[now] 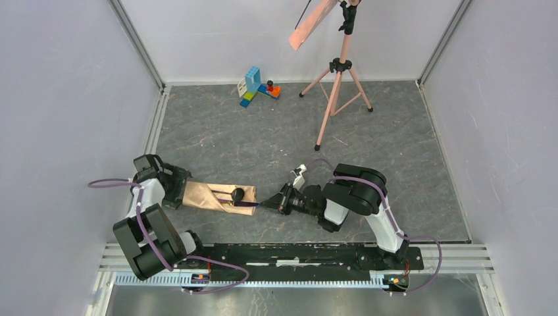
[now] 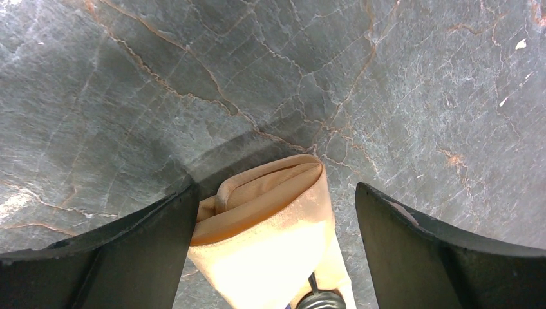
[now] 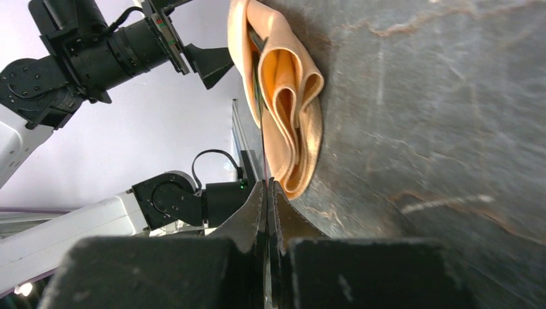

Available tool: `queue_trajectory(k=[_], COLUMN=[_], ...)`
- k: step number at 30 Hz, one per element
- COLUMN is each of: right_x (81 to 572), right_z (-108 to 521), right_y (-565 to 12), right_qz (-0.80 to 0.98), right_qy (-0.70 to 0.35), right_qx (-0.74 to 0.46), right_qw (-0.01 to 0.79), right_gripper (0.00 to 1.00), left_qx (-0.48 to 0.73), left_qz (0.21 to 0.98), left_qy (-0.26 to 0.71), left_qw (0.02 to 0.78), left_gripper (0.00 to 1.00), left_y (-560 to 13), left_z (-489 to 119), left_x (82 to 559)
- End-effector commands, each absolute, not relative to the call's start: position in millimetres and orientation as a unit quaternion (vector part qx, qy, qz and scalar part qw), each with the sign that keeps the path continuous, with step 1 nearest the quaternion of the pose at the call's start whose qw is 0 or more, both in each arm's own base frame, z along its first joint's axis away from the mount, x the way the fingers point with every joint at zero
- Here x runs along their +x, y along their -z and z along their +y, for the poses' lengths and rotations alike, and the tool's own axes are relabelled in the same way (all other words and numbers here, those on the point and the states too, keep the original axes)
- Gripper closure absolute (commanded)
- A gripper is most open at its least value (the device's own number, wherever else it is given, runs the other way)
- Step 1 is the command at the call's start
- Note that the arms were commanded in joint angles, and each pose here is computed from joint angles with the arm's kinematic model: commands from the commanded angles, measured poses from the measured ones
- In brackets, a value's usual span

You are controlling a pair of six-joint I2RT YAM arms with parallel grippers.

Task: Fold the napkin into a case and place the utensils inside
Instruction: Insert the knife into the folded napkin.

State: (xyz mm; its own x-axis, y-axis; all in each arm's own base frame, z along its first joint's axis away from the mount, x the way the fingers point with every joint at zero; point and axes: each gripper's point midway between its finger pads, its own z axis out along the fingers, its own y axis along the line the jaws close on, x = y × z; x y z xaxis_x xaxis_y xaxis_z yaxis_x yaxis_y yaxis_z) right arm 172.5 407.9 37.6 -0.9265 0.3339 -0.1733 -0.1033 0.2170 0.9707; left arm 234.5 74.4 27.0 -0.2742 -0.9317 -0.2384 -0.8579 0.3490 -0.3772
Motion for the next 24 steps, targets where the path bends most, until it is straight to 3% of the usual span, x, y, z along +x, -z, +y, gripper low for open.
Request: queue_trajectory(k=[1, 24], right_x=[179, 167], right_z=[427, 465], right_y=[-76, -55], right_qz=[0.706, 0.732], right_qy=[-0.673, -0.648], right_qx=[0.073, 0.052], right_qw=[0.206, 0.203], right_gripper=[1.00, 1.00], left_qx=[-0.588, -0.577], left_qz=[0.798, 0.804], left_qy=[0.064, 0.077], left_qw=[0.115, 0.118], left_gripper=[0.00, 0.00], left_y=[2, -1], left_z=[50, 44], left_x=[189, 192])
